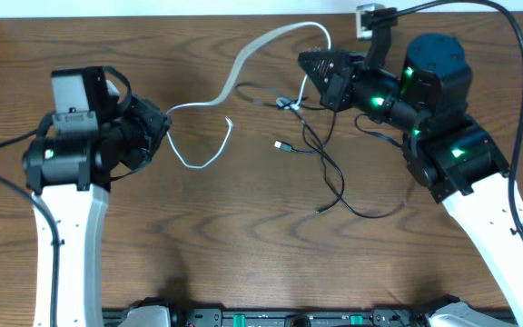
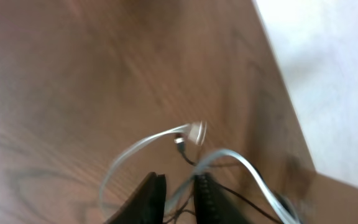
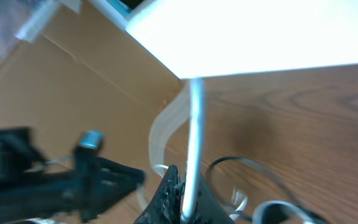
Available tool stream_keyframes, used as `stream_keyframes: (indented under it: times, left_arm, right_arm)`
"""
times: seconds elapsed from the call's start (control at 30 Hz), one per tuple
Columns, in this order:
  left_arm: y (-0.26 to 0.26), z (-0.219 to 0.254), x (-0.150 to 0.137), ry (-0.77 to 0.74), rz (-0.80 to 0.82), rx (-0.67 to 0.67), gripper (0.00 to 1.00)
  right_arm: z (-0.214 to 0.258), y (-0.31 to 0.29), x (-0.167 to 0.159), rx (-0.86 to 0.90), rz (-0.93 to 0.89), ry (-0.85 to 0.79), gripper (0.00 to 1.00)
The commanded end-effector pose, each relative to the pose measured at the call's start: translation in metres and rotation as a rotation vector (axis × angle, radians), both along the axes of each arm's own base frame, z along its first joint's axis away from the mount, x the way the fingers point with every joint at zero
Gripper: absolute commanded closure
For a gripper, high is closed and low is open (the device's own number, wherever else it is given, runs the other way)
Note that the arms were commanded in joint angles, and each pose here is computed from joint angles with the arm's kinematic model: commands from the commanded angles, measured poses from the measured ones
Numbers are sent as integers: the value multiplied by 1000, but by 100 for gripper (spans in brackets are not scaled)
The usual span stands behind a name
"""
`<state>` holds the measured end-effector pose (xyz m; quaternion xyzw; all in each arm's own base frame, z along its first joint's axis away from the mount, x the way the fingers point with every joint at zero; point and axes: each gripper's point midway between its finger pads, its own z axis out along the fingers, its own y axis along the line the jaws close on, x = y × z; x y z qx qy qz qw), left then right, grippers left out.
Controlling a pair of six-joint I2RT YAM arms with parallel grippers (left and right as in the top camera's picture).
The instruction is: Untangle cables
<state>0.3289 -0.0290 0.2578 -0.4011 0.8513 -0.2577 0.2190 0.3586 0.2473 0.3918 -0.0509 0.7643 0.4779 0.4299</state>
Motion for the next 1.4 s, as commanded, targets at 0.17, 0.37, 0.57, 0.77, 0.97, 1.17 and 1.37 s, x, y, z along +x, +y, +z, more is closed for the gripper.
stream_keyframes:
  times: [0.17,0.37,0.57,0.77,0.97,1.17,1.37]
  left_arm:
    - [0,-32,2,123,-45,19,52]
    - [-19,-26,0,95,-150,-52,51]
    - [-63,-10,-9,64,-316,-217,51]
    - [-101,-3,-22,65,-442,-272,51]
    - [-126,-6,-28,56,-521,-227,51]
    - [-154,2,-32,3,-609,-226,51]
    - [-166,3,-26,-50,-632,-176,51]
  right_arm:
    - [32,-5,-1,110,-33,-22,99]
    - [-15,-10,8,60,-109,174,99]
    - [-20,8,8,169,-72,306,99]
    - [-17,20,1,171,-45,292,99]
    - [-6,33,-5,187,-15,252,99]
    - [-10,37,-8,177,-11,266,99]
    - [-10,38,-10,190,-5,283,99]
